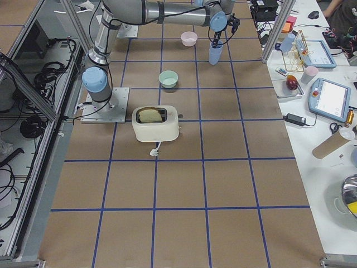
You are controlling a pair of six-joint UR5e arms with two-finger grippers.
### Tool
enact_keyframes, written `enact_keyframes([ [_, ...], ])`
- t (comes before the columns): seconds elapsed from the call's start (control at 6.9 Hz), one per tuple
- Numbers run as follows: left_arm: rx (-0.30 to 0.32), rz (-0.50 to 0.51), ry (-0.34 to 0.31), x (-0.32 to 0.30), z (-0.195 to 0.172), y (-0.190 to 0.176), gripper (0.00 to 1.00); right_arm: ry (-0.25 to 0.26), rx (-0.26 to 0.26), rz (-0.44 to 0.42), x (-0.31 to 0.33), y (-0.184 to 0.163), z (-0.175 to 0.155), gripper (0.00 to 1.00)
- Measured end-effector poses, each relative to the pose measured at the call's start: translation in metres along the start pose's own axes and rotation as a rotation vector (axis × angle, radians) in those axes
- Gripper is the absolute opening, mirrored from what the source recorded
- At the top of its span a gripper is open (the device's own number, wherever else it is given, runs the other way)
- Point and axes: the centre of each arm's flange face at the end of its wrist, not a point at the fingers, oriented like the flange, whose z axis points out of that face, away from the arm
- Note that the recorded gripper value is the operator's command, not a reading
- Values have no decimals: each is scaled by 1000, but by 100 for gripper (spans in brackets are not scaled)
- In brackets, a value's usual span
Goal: Stack blue cups with both arms
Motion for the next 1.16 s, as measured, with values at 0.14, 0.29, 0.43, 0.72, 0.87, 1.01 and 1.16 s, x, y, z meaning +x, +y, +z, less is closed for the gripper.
enact_keyframes([
  [0.14,0,-1,0,0,0,0,100,-7,17,-4,8,3,-19,100],
  [0.29,0,-1,-1,0,0,0,100,-9,24,-28,18,9,-39,100],
  [0.43,-2,-1,-2,0,-1,1,100,8,17,-92,34,15,-56,100],
  [0.72,-3,-1,-2,-1,-3,4,100,55,9,-221,94,36,-99,100],
  [0.87,-3,-1,-2,-1,-3,4,100,74,12,-255,125,58,-116,100],
  [1.01,-3,-1,-2,-1,-3,4,100,88,9,-268,155,77,-127,100],
  [1.16,-3,-1,-2,-1,-3,4,100,96,-7,-257,179,86,-133,100],
])
